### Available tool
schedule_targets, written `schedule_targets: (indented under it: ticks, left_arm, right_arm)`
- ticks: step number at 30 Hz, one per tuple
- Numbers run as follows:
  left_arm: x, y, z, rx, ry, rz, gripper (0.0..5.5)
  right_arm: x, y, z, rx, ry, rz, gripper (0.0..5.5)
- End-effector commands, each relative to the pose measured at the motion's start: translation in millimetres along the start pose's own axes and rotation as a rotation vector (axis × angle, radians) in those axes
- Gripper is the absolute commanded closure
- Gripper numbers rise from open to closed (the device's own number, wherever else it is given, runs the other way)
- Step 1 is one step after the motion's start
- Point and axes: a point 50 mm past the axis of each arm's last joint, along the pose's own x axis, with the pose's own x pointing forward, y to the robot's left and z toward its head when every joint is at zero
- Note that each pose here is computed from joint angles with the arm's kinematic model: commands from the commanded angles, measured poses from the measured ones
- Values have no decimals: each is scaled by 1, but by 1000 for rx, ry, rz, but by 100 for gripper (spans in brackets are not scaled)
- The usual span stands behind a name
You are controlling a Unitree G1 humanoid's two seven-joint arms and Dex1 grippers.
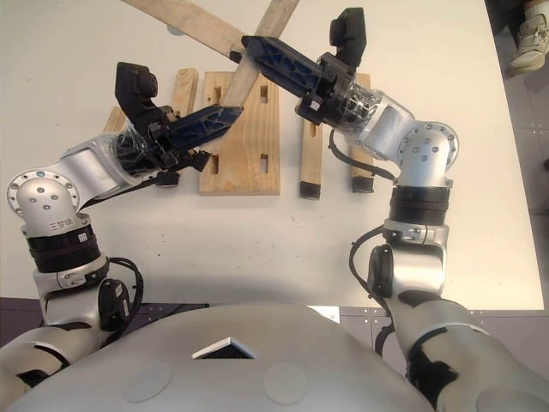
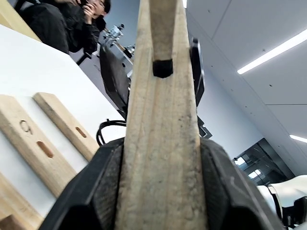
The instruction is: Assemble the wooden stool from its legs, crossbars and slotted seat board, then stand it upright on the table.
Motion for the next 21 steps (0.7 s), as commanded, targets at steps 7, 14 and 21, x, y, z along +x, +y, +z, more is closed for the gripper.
schedule_targets:
  ticks: [7,14,21]
  left_arm:
    - [2,-15,7,8,-32,-104,351]
    - [-19,-1,4,5,-41,30,229]
    - [-57,44,12,134,-146,442,138]
  right_arm:
    - [-1,2,6,11,-12,41,344]
    - [-1,4,5,-257,13,-8,345]
    - [-19,-5,12,-502,48,-81,345]
